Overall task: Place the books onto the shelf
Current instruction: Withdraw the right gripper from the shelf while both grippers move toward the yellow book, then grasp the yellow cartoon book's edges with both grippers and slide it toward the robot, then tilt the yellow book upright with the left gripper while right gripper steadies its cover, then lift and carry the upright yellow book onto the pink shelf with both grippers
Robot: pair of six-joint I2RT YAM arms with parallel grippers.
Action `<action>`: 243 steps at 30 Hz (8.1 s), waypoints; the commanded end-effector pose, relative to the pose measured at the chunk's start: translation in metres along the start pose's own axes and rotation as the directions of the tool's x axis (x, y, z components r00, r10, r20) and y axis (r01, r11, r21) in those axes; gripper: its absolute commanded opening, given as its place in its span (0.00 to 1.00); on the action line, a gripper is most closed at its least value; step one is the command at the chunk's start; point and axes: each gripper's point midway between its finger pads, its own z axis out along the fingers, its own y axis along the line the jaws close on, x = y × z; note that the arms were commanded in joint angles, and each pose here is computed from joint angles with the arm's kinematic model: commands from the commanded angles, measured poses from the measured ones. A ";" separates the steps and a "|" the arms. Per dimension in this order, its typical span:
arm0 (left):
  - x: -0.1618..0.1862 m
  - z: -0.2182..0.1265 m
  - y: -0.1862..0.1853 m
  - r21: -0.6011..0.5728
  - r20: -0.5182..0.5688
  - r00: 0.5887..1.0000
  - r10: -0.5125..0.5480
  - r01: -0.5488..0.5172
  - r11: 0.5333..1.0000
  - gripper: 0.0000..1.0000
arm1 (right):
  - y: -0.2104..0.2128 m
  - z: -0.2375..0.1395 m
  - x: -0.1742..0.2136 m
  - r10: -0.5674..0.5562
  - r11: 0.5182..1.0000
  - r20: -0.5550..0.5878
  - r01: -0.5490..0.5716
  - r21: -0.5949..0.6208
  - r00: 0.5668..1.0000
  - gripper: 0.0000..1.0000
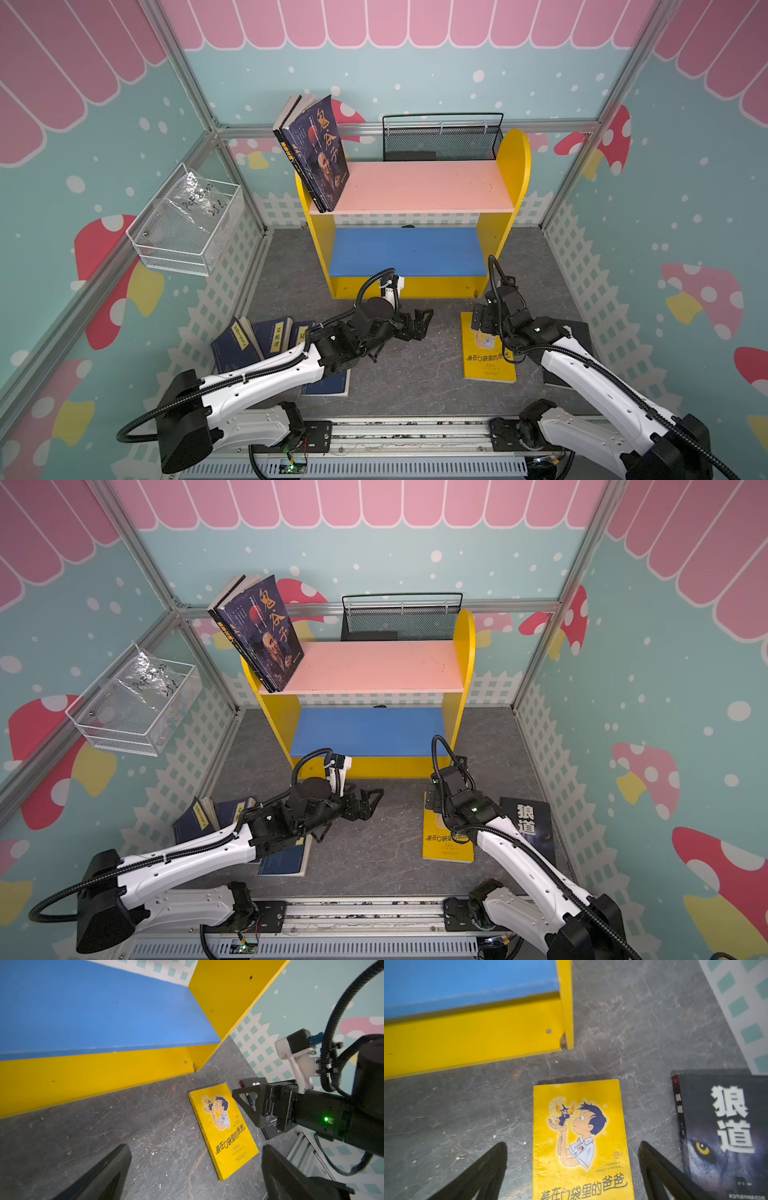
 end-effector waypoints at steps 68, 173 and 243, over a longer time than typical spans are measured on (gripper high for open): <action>0.159 0.014 0.101 -0.516 -0.211 0.785 -0.583 0.417 0.748 0.95 | 0.135 0.105 0.166 -0.229 0.915 -0.441 0.037 -0.402 0.868 0.78; 0.106 0.003 0.113 -0.338 -0.061 0.750 -0.658 0.605 0.721 0.53 | 0.158 0.060 0.192 -0.226 0.799 -0.507 -0.139 -0.585 0.832 0.59; -0.387 -0.240 -0.042 -0.463 0.821 0.327 0.469 -0.101 0.881 0.00 | 0.308 -0.284 -0.304 0.184 0.516 0.834 0.672 -0.532 0.520 1.00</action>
